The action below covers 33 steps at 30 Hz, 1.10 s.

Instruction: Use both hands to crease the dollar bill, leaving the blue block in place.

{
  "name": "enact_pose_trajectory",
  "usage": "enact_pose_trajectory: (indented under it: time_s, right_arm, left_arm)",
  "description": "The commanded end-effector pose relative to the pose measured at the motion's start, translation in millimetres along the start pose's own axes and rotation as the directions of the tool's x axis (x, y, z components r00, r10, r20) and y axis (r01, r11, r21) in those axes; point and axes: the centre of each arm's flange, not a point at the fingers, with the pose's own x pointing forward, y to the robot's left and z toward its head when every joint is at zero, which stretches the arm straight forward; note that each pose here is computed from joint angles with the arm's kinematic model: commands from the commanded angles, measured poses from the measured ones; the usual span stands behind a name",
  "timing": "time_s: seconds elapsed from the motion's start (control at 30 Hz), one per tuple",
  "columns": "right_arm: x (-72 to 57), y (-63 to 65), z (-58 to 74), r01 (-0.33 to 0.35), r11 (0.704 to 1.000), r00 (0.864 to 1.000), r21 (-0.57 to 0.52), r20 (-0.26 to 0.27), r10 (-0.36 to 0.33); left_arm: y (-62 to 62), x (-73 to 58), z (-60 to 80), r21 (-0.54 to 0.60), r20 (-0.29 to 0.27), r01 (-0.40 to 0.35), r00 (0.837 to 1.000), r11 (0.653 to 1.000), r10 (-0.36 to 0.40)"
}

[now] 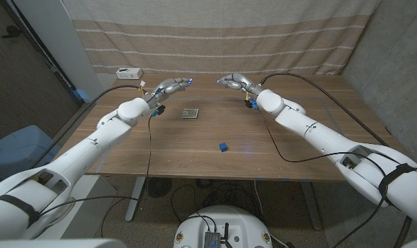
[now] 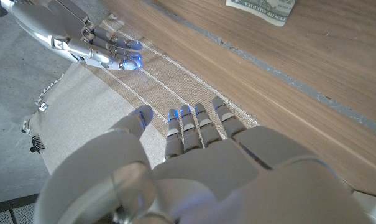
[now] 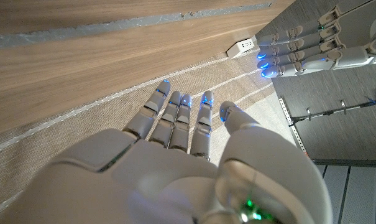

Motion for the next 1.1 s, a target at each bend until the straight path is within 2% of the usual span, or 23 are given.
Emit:
enact_pose_trajectory:
  time_s: [0.03, 0.37, 0.63, 0.87, 1.1]
  right_arm:
    - [-10.1, -5.8, -13.0, 0.041, 0.994, 0.999, 0.103, -0.017, -0.039]
    - [-24.8, -4.1, -23.3, 0.082, 0.982, 0.996, 0.170, -0.045, -0.075]
    - [-36.4, -7.5, -28.8, 0.122, 0.972, 0.992, 0.203, -0.066, -0.110]
    - [-46.8, -11.0, -31.7, 0.167, 0.958, 0.985, 0.231, -0.086, -0.151]
    - [-57.9, -11.9, -34.1, 0.224, 0.939, 0.972, 0.261, -0.130, -0.196]
  left_arm:
    - [2.3, -1.0, -3.1, -0.055, 0.020, -0.020, 1.000, 0.998, 0.021]
    - [2.6, -0.9, -3.1, -0.070, 0.025, -0.010, 1.000, 0.998, 0.012]
    - [1.4, 0.5, -4.6, -0.099, 0.037, -0.011, 0.999, 0.995, 0.015]
    - [2.8, 8.2, -6.4, -0.127, 0.062, 0.002, 0.998, 0.992, 0.006]
    - [6.1, 20.5, -11.3, -0.161, 0.098, 0.023, 0.995, 0.987, -0.007]
